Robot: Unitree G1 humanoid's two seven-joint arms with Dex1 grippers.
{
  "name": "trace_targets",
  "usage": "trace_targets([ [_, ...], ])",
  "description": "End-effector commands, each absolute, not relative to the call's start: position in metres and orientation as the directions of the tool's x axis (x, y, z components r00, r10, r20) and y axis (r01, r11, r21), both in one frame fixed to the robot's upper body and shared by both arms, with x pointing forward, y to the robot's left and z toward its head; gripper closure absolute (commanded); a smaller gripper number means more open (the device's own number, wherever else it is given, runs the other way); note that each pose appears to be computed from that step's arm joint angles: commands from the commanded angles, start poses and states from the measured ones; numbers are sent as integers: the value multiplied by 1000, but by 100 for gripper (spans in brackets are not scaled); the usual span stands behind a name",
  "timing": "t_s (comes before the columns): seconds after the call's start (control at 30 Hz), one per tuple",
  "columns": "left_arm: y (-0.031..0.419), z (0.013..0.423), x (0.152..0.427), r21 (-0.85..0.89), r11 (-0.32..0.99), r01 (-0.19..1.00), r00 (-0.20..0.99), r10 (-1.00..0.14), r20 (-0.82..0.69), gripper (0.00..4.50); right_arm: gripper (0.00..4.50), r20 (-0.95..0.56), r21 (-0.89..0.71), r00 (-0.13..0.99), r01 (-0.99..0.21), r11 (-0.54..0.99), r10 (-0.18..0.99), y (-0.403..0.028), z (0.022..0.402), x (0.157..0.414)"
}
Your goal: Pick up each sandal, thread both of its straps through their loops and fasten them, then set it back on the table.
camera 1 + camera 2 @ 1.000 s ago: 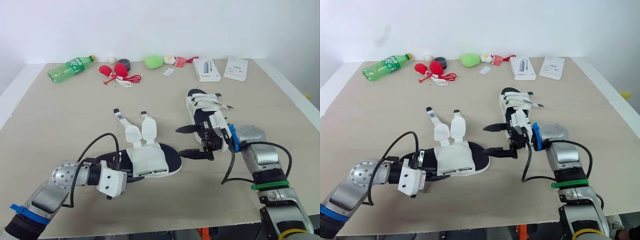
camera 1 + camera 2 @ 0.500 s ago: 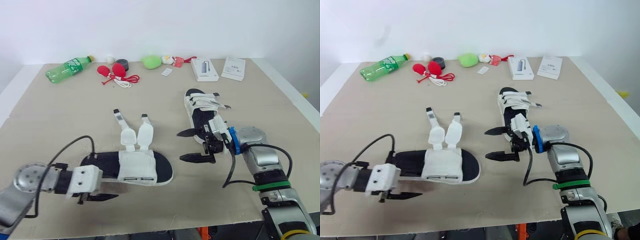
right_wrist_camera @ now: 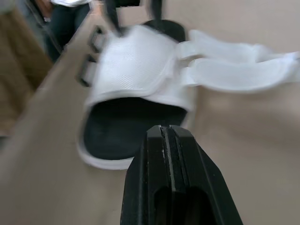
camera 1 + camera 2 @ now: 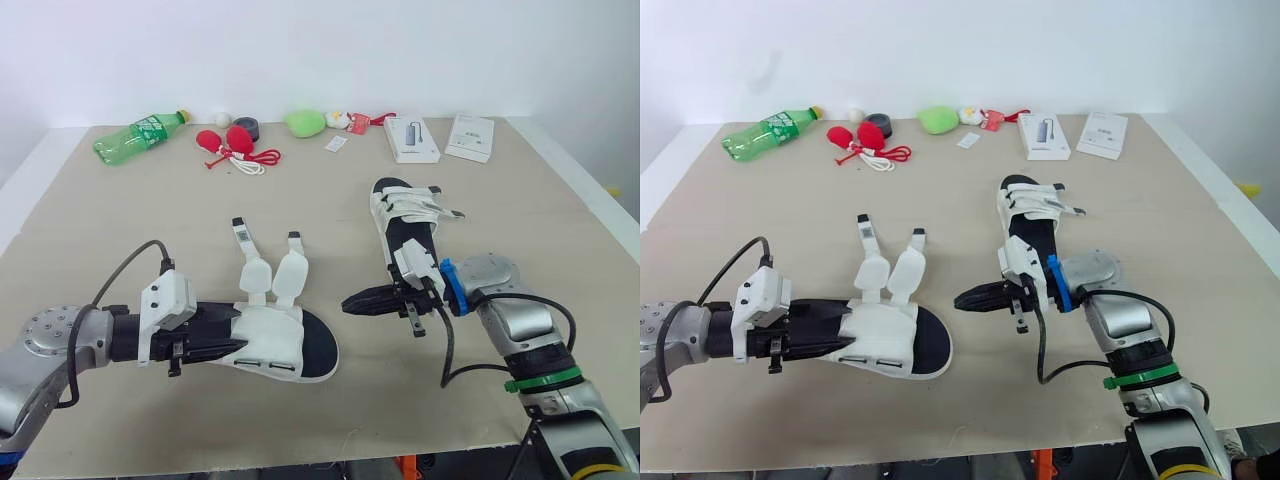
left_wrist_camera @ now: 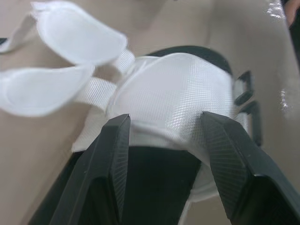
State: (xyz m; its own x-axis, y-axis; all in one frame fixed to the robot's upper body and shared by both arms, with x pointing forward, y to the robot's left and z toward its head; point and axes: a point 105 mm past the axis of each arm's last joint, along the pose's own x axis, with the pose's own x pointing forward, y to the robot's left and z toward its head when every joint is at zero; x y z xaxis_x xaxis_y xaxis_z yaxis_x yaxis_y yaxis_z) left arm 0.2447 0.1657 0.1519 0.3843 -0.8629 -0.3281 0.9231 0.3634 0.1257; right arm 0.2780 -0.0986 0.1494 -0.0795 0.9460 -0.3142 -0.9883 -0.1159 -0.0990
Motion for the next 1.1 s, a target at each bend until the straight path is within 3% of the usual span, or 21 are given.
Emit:
trace_targets([
  [0.03, 183, 160, 266, 133, 433, 891, 452, -832, -321, 206, 442, -335, -83, -162, -976, -200, 928, -86, 157, 257],
  [0.37, 200, 160, 287, 116, 433, 894, 443, -815, -374, 206, 442, -475, -39, -66, -995, -96, 878, -60, 127, 256],
  [0.67, 183, 163, 285, -97, 392, 915, 342, -880, -328, 206, 442, -438, -36, -59, -996, -83, 897, -34, 125, 259],
  [0.8, 176, 152, 275, -123, 344, 931, 275, -881, -384, 206, 442, -465, -62, -23, -996, -59, 885, -32, 111, 269],
  [1.1, 178, 149, 285, -173, 365, 915, 286, -887, -362, 206, 442, -511, -143, 37, -989, -42, 859, -48, 100, 293],
])
